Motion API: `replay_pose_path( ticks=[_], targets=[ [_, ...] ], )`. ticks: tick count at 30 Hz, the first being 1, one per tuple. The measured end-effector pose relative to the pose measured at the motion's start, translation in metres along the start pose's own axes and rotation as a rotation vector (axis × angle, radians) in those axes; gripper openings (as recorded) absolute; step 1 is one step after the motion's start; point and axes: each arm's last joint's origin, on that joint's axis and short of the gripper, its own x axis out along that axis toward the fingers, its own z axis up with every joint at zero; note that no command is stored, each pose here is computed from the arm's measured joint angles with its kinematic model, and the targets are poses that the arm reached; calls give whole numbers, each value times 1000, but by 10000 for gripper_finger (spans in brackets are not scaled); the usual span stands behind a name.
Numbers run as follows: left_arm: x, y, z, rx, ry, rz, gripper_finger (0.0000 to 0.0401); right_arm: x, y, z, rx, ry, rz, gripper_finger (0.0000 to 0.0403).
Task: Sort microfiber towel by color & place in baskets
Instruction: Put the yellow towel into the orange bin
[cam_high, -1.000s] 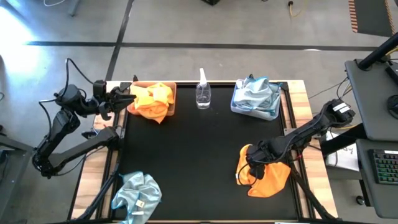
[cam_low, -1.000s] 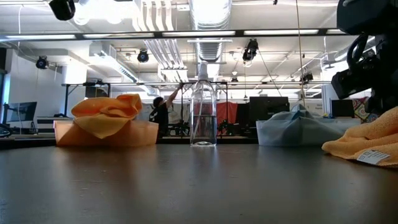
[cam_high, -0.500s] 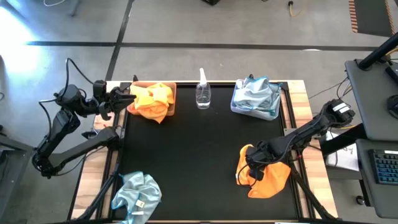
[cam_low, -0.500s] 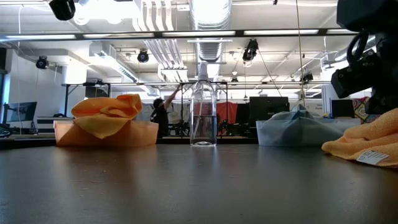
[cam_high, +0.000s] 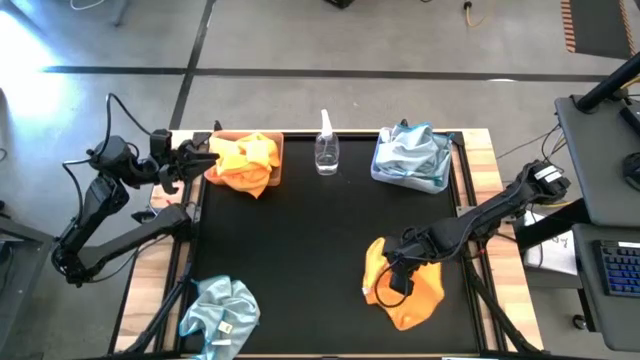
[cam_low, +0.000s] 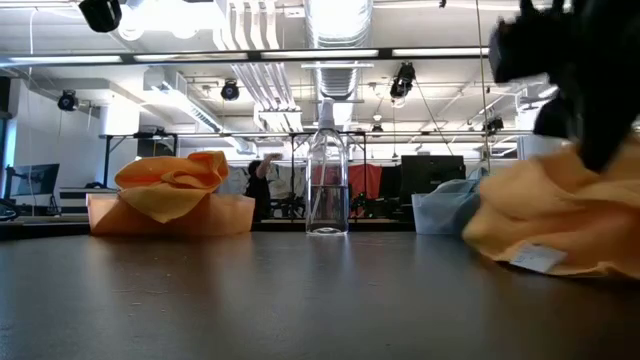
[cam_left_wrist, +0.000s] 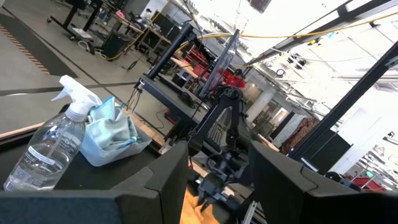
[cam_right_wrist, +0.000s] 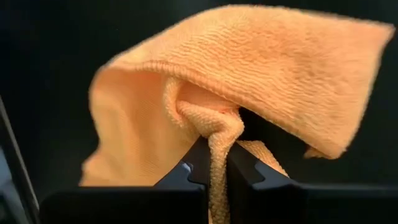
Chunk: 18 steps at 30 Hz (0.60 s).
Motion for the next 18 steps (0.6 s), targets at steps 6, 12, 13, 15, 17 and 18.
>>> replay_pose_path(
  ticks=[6,12,13,15,17,18],
  targets=[
    [0,0,0,0,0,0,152,-32,19,29,-107,-235,-76,13],
    [0,0,0,-3,-1,-1,152,-78,33,60,-142,-535,-260,13],
    [0,0,0,-1,-4,-4,152,-87,36,65,-137,-585,-283,13],
    [0,-2,2,9,-17,-15,152,-105,40,75,-125,-678,-325,13],
    [0,-3,3,21,-32,-27,152,-123,43,83,-119,-750,-353,13],
    [0,-3,4,21,-37,-31,152,-131,44,87,-110,-783,-361,13]
  ],
)
